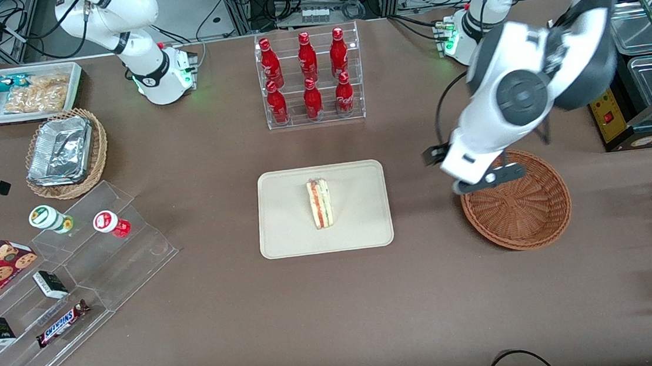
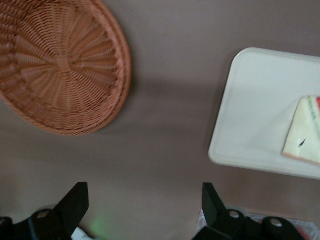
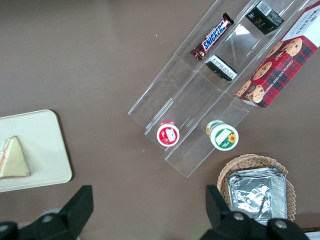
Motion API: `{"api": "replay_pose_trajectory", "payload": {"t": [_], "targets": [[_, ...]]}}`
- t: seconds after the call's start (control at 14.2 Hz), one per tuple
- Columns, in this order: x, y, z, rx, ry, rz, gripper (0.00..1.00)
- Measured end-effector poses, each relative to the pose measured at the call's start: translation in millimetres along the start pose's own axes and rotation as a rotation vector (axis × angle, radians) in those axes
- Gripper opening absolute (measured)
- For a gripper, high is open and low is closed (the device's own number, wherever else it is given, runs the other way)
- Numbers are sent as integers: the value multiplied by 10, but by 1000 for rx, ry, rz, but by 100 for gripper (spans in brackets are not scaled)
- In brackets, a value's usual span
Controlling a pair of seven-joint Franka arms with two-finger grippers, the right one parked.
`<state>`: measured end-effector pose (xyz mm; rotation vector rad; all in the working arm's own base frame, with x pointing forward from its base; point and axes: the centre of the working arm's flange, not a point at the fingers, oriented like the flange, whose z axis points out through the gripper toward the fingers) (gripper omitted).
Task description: Place sandwich from basket to tray
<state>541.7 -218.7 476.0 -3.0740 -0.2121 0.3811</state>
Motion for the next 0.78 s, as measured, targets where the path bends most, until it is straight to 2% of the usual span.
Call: {"api": "replay_pose_trajectory", "payload": {"t": [0.14,0.35,0.56,0.64,0.78], "targets": [[-87,-452,-226,-9,-18,28,100],[-50,-1186,-533,-47,-13,83,100],[6,-1700,-866,-82,45,95,100],[-4,-1796,-977,-81,68,90,100],[-54,-1907,-1163,-37,116,78,100]]}}
